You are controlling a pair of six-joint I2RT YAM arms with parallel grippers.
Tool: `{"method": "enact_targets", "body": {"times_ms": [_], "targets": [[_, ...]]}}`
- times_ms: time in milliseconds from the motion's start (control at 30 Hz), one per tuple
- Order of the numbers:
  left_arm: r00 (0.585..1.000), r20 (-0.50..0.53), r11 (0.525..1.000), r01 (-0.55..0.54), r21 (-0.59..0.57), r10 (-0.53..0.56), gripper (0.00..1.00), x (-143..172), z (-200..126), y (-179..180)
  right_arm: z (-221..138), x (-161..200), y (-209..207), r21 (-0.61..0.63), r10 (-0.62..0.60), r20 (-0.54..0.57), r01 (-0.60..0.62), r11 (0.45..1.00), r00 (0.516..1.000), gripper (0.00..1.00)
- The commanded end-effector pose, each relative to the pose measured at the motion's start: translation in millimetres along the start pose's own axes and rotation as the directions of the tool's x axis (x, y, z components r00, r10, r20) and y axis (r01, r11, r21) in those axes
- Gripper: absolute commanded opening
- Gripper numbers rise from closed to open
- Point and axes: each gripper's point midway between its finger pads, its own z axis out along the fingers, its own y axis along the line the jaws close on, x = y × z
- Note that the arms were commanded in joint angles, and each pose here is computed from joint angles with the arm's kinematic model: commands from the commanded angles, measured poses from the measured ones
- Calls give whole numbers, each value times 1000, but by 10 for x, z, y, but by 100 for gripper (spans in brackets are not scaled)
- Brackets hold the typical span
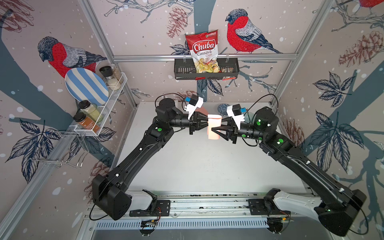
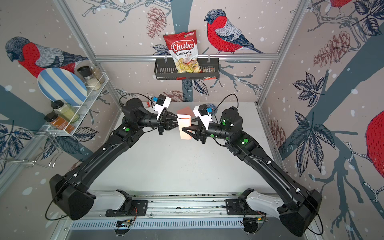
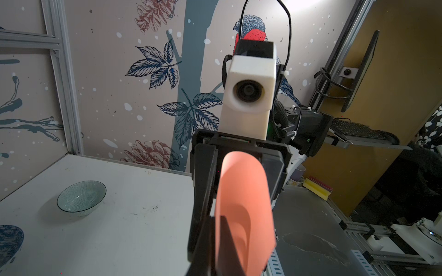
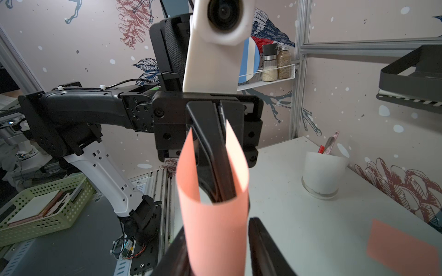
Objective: Fold the square paper along the opposite sides
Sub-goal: Fold the paper.
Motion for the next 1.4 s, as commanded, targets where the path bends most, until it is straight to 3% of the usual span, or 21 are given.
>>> {"method": "enact_targets", "body": {"times_ms": [0, 1367], "targets": [[999, 13, 999, -43, 20, 43, 0, -57, -13, -56, 2, -105, 35, -15, -26, 38, 27, 1000, 999, 40], [999, 12, 999, -42, 23, 41, 0, -29, -10, -52, 20, -92, 36, -18, -28, 38, 29, 999, 999, 31]]}}
